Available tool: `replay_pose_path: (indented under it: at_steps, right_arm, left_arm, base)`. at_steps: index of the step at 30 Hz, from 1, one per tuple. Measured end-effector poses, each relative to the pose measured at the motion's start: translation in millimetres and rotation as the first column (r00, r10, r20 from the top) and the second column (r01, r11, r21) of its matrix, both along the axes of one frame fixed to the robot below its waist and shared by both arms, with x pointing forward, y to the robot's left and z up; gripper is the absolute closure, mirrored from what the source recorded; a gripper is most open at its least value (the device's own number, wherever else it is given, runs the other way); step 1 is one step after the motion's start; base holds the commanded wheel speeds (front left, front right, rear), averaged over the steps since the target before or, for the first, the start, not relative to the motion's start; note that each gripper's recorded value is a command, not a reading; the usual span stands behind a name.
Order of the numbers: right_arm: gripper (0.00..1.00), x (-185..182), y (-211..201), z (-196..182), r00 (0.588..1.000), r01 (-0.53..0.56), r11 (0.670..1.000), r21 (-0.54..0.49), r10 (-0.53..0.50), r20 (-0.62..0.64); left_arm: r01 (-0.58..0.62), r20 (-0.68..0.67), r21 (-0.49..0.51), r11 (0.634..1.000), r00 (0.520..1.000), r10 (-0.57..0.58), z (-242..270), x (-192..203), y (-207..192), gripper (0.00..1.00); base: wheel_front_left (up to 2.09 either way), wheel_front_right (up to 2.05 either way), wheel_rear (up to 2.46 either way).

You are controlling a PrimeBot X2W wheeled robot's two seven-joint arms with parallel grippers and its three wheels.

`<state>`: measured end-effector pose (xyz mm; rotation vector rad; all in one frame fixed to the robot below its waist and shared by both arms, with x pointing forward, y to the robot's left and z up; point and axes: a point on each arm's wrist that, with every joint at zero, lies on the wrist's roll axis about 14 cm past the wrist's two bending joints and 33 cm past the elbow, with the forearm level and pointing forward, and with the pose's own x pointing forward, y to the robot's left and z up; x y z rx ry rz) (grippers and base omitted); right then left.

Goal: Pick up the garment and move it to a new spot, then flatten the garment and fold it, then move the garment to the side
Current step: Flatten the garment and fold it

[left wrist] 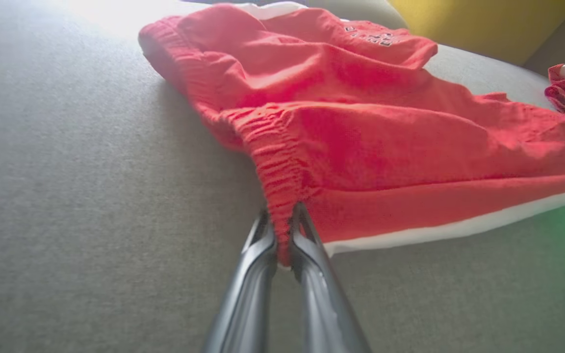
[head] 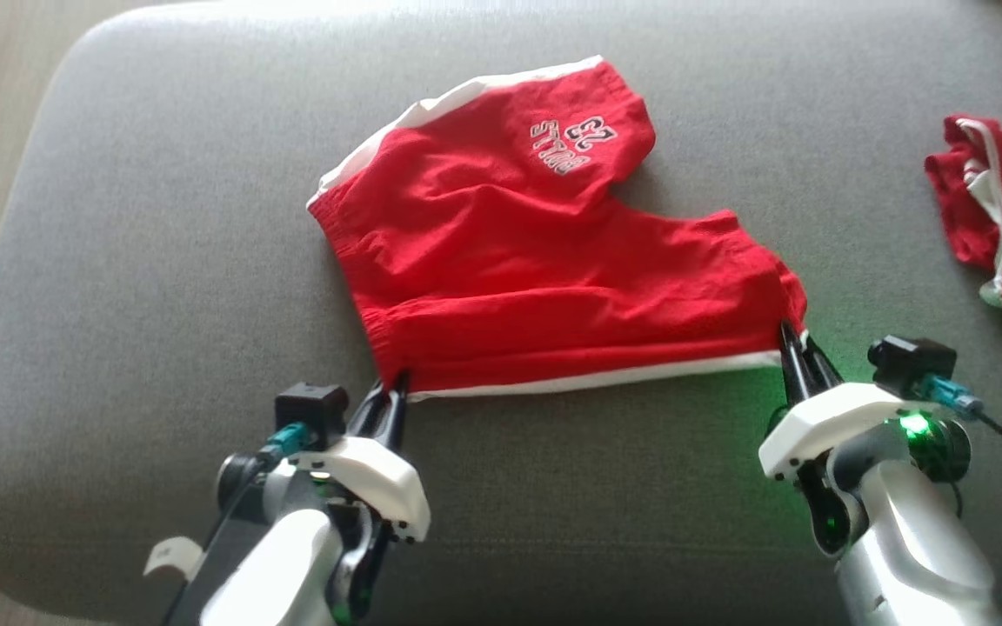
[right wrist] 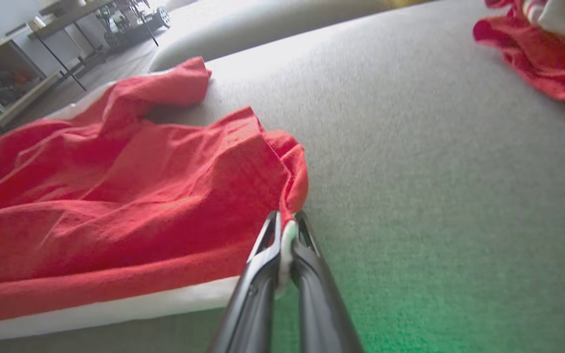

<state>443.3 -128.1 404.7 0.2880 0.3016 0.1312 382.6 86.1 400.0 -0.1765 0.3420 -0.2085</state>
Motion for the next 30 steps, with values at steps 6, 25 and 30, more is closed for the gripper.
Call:
replay_pose_path:
  at_steps: [6,25,30]
  right_arm:
    - [1.0,7.3,7.4,42.7,0.993,-0.002,0.997,0.076,-0.007,0.118]
    - [1.0,6.6,-6.6,298.0,0.742,-0.075,0.986,0.148,-0.044,0.669]
    - [1.0,10.1,-16.9,324.8,0.713,-0.062,0.99,0.124,-0.043,0.7]
  left_arm:
    - [-0.008,0.04,-0.043,0.999,0.999,0.01,25.9,7.6,8.3,1.0]
    - [0.219,0.302,-0.301,0.928,0.945,-0.125,243.2,36.4,-7.3,1.0]
    - [0.264,0.273,-0.377,0.888,0.948,-0.166,269.2,49.0,-15.2,1.0]
  base:
    - [0.0,0.0,0.0]
    - [0.0,0.0,0.0]
    - [0.0,0.0,0.0]
